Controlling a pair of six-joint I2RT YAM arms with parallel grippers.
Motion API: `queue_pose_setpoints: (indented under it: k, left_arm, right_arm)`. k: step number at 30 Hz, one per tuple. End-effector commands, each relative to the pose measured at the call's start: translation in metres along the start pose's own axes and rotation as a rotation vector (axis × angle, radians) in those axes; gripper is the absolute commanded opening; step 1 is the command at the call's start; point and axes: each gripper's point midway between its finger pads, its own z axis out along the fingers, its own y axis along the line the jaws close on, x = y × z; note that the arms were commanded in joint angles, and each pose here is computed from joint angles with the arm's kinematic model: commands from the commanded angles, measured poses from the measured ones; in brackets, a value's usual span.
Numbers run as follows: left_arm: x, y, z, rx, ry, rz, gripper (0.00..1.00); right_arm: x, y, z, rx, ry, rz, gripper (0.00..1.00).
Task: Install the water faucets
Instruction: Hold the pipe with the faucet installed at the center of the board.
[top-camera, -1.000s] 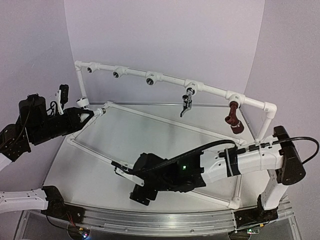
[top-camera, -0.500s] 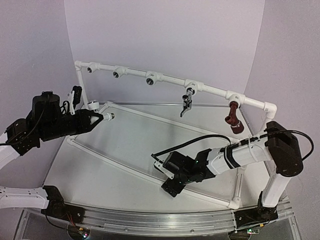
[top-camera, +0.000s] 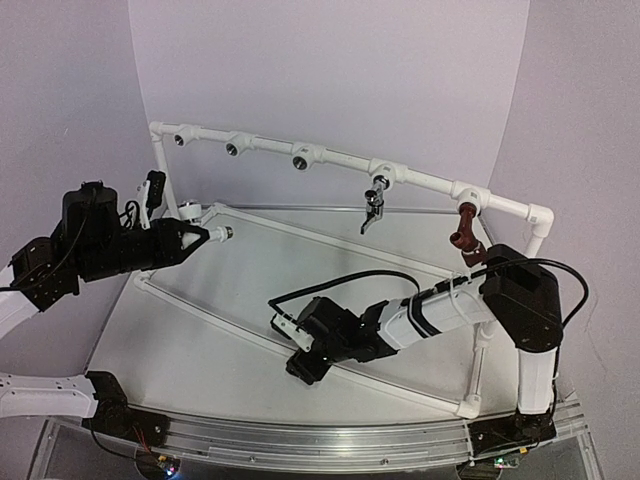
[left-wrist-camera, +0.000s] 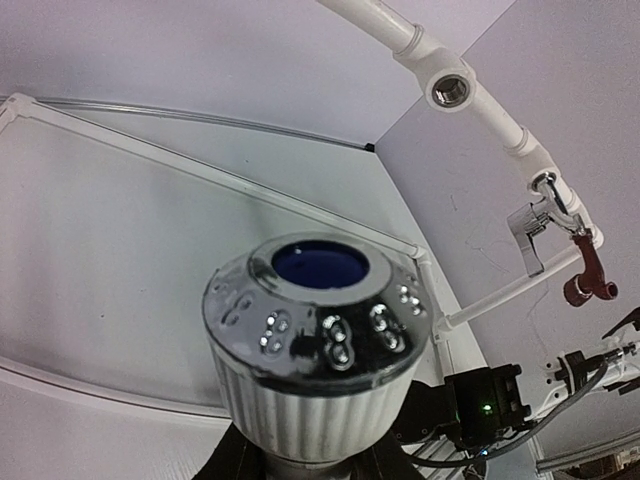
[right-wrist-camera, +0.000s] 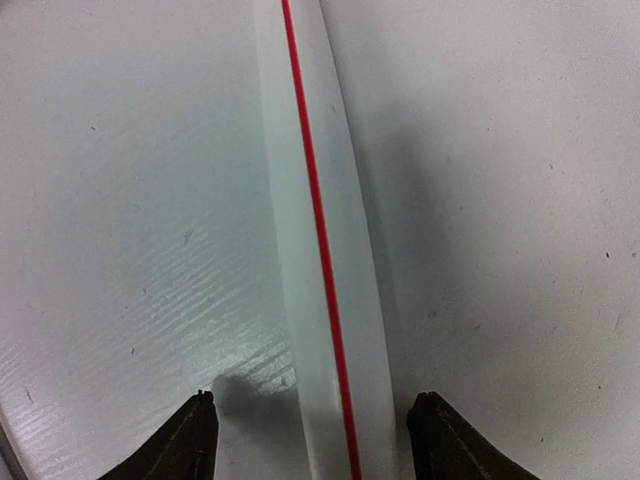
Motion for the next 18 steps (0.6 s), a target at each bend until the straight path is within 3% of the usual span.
queue_pose_setpoints:
  k: [1,7,13,15,18]
  left_arm:
    - [-0.036,-0.028,-0.015,0.09,-0.104,0.007,0.0]
    - [-0.046,-0.037,-0.008,0.099,-0.11,0.037,0.0]
    - [-0.058,-0.049,0.003,0.105,-0.106,0.073,0.0]
    - [-0.06,-0.051,0.005,0.107,-0.108,0.077,0.0]
    - [-0.062,-0.052,0.007,0.108,-0.11,0.079,0.0]
  right_arm:
    - [-0.017,-0.008,0.01,0.036,-0.053,-0.019,0.68]
    - [0.002,-0.01,0.012,0.038,-0.03,-0.026,0.65]
    - [0.001,-0.009,0.004,0.028,-0.066,0.007,0.21]
    - [-0.005,-0.012,0.003,0.044,-0.085,0.028,0.01]
    - [-0.009,-0.007,0.006,0.011,-0.091,0.053,0.0]
